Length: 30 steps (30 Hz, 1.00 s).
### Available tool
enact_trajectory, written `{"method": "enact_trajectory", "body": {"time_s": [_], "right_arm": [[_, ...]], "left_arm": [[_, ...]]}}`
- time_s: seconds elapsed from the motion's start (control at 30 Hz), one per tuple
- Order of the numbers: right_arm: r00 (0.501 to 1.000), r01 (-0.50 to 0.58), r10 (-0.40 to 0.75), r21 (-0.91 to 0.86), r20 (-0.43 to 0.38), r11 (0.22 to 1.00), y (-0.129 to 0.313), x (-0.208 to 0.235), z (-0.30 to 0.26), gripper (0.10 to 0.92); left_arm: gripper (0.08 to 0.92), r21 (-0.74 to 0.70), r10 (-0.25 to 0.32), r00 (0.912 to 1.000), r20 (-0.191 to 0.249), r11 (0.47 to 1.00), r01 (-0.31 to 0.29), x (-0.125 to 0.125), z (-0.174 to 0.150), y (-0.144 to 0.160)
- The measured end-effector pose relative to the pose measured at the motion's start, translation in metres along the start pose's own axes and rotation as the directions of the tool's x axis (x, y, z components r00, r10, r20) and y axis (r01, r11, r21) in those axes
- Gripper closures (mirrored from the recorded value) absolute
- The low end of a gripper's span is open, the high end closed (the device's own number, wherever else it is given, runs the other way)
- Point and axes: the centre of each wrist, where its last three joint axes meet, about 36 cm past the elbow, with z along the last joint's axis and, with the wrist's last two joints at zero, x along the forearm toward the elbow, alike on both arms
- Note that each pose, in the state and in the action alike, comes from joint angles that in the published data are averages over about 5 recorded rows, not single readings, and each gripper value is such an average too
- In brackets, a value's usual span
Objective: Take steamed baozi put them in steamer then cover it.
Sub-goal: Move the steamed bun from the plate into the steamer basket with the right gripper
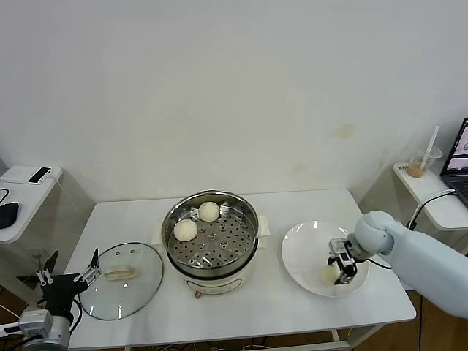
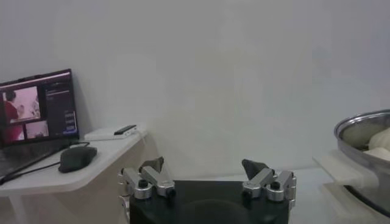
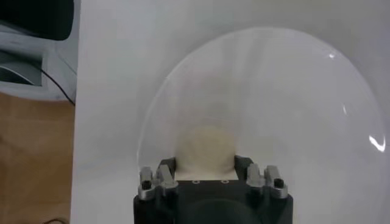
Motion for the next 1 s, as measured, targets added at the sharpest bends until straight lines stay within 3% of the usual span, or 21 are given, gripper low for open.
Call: {"method": "enact_trajectory", "body": {"time_s": [0.5,0.8,1.0], "right_arm": [[0.989,-0.131,0.129,0.02,0.071,0.991,-0.06,0.092,-0.021,0.428],[0.967,-0.23,0.21,0.131,0.147,0.964,-0.105,0.151,-0.091,0.428],[0.951,-0.268,0.216,0.244,0.219,0.932,-0.118,0.164,-0.157,0.428]], "left_arm": [[0.177,-0.004,0.004,1.0,0.0,1.0,-0.004,-0.002,0.0,0.003],[0.177,0.002,-0.004,1.0,0.009,1.0,0.004,-0.004,-0.002,0.002],[0.177,0.003,-0.017,0.9998,0.013,1.0,0.017,-0.003,-0.005,0.004]]}}
